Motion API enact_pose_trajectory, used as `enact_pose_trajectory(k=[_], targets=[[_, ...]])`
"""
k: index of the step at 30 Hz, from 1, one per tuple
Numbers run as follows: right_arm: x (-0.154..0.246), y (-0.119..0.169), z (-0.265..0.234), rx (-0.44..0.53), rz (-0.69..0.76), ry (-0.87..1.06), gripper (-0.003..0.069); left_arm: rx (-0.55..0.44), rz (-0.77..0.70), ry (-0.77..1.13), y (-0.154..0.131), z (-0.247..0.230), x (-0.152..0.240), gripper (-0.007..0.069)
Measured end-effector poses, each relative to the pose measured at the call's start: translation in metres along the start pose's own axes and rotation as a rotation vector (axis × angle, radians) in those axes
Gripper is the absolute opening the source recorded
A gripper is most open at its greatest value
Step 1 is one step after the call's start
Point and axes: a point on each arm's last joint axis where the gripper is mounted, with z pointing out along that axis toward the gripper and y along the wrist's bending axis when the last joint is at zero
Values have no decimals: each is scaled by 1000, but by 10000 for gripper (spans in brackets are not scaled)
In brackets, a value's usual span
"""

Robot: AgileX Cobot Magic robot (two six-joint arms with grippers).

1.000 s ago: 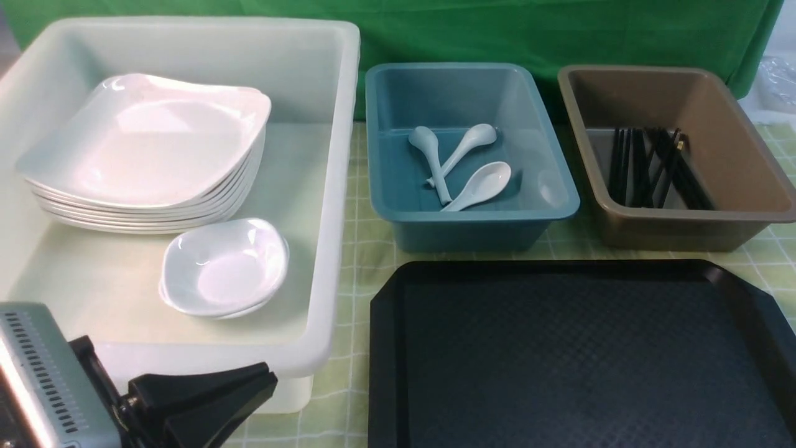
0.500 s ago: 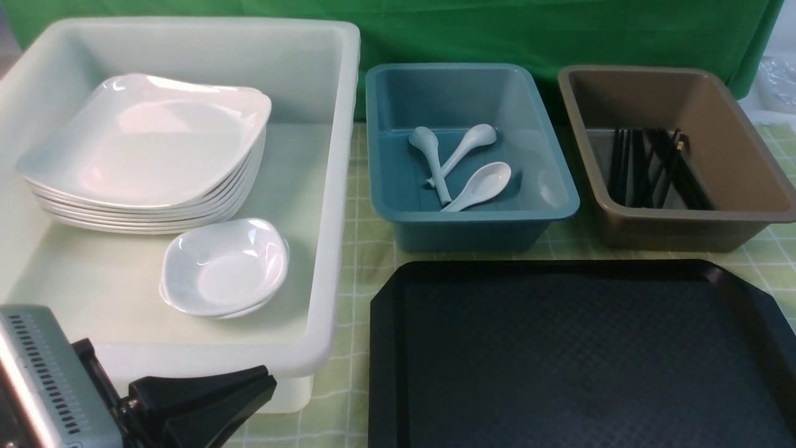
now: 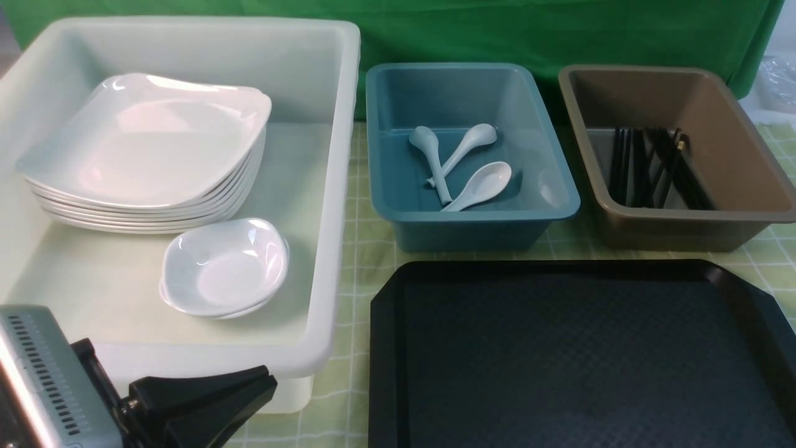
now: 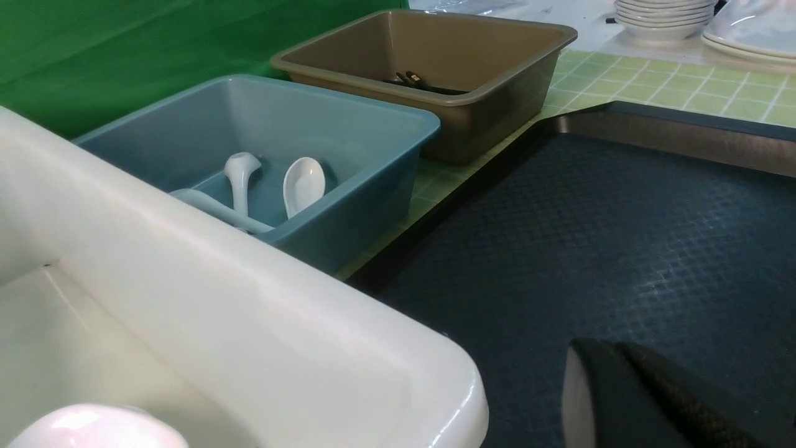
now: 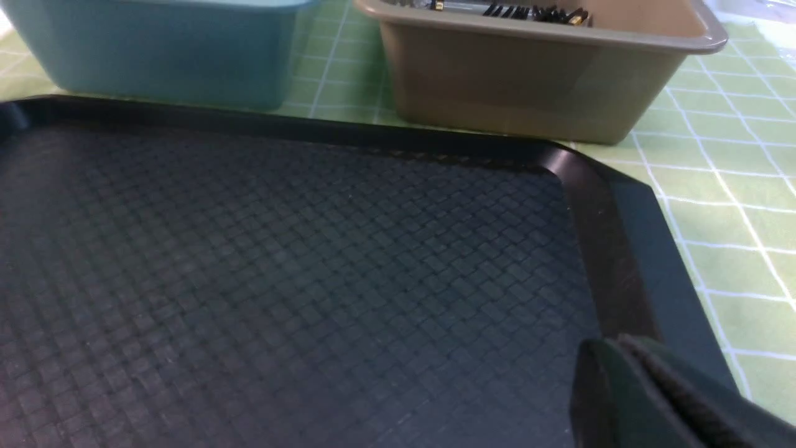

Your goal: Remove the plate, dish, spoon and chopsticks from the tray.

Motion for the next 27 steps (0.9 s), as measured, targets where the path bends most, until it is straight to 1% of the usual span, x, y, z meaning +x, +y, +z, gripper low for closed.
enact_pose_trajectory(k=[15,18,22,23,24,25,26,27], targets=[[0,0,0,0,-1,0,70,0,4,-10,0,0,0,10],[0,0,0,0,-1,0,79,-31,34,-48,3,-4,-1,10],[0,0,0,0,-1,0,92,-164,-28,-102,17,-16,-2,10],[0,0,0,0,-1,0,95,-225,-56,-129,22,-22,-3,10],[0,0,0,0,-1,-1,98,-317,-99,-171,29,-32,-2,10],[0,0,0,0,-1,-1,98,-317,-99,-170,29,-32,-2,10],[0,0,0,0,-1,-1,103,-426,-129,-217,35,-44,0,10],[0,0,0,0,-1,-1,107,-495,-148,-246,37,-52,3,10]])
